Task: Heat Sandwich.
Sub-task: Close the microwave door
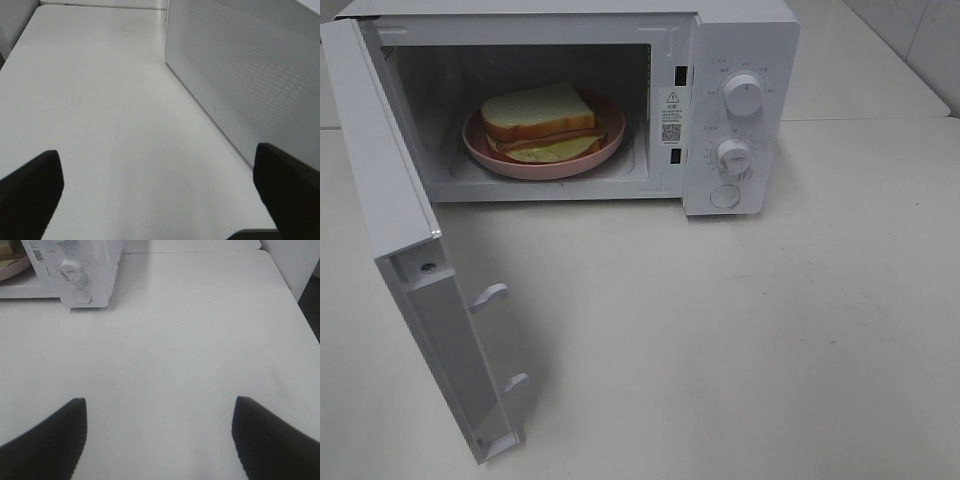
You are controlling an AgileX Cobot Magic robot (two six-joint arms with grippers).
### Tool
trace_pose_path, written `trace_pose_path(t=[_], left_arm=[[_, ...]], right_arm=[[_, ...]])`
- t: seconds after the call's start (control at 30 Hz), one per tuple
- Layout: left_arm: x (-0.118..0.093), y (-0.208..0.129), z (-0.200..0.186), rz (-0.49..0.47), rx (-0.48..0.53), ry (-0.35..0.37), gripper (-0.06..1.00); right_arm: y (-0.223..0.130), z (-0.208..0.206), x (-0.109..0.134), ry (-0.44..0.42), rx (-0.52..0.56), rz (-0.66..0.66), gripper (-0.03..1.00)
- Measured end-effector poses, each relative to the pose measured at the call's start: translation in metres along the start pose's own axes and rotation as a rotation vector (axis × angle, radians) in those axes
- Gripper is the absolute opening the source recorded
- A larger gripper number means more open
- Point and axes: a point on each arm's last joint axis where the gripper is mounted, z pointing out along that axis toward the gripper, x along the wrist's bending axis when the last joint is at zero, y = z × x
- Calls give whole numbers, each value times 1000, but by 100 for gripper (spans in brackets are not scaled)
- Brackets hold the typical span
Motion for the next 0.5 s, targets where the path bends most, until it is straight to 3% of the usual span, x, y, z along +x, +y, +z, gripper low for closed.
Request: trace_pose_path(t=[0.5], left_arm=[[0, 0, 0, 0, 0, 0, 97]], right_arm=[[0, 0, 0, 0, 0, 0, 77]])
